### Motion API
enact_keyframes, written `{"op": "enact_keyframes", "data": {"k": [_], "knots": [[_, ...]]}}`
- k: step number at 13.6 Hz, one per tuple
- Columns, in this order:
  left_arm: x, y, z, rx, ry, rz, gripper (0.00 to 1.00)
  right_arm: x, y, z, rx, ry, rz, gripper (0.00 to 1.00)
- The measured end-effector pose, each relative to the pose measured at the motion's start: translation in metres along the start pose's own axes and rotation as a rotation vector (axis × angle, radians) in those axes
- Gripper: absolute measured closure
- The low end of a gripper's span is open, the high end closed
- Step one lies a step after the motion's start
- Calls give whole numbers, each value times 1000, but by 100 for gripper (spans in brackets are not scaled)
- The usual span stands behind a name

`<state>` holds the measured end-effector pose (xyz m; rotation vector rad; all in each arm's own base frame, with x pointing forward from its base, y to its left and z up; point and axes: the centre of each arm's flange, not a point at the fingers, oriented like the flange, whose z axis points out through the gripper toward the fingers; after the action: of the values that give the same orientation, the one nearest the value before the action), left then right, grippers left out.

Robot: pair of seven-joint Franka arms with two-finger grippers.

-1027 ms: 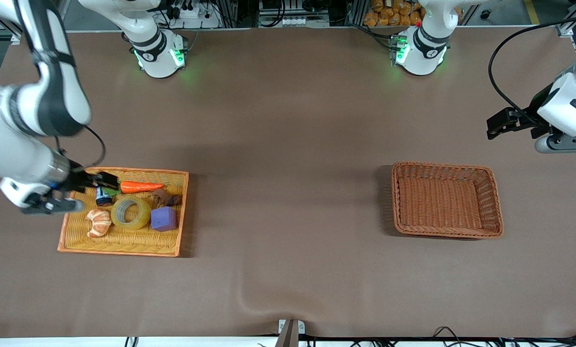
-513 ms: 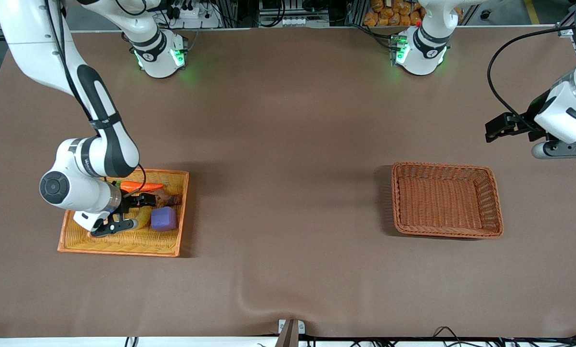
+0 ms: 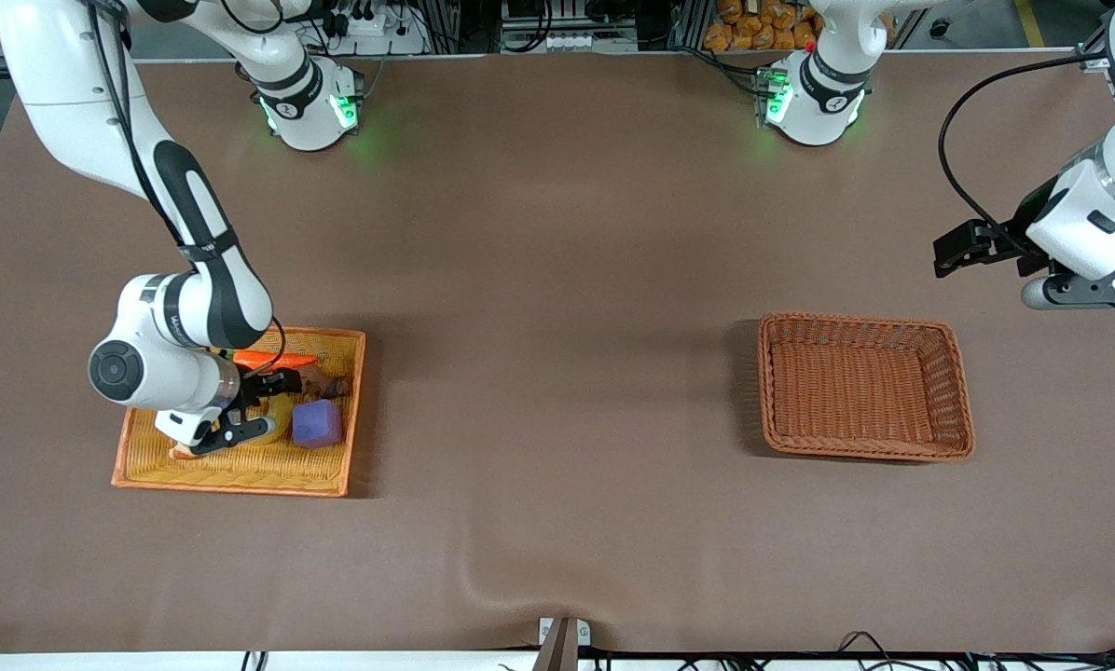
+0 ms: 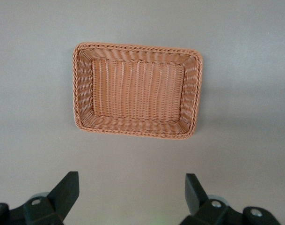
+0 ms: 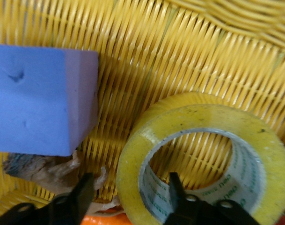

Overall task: Transfer tape with both arms
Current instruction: 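Lower the right gripper onto the tape roll and close it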

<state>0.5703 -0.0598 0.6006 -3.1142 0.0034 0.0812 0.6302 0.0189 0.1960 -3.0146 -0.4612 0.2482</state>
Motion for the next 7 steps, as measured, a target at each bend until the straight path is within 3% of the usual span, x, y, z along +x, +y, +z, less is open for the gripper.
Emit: {"op": "enact_keyframes", "data": {"k": [4,7], "knots": [[-7,0,-16,2,26,-1,0,6,-1,-9,-3,11,-9,77],[-10,-1,-19,3,28,-3,0,13,-7,-42,17,-11,-15,77]]}}
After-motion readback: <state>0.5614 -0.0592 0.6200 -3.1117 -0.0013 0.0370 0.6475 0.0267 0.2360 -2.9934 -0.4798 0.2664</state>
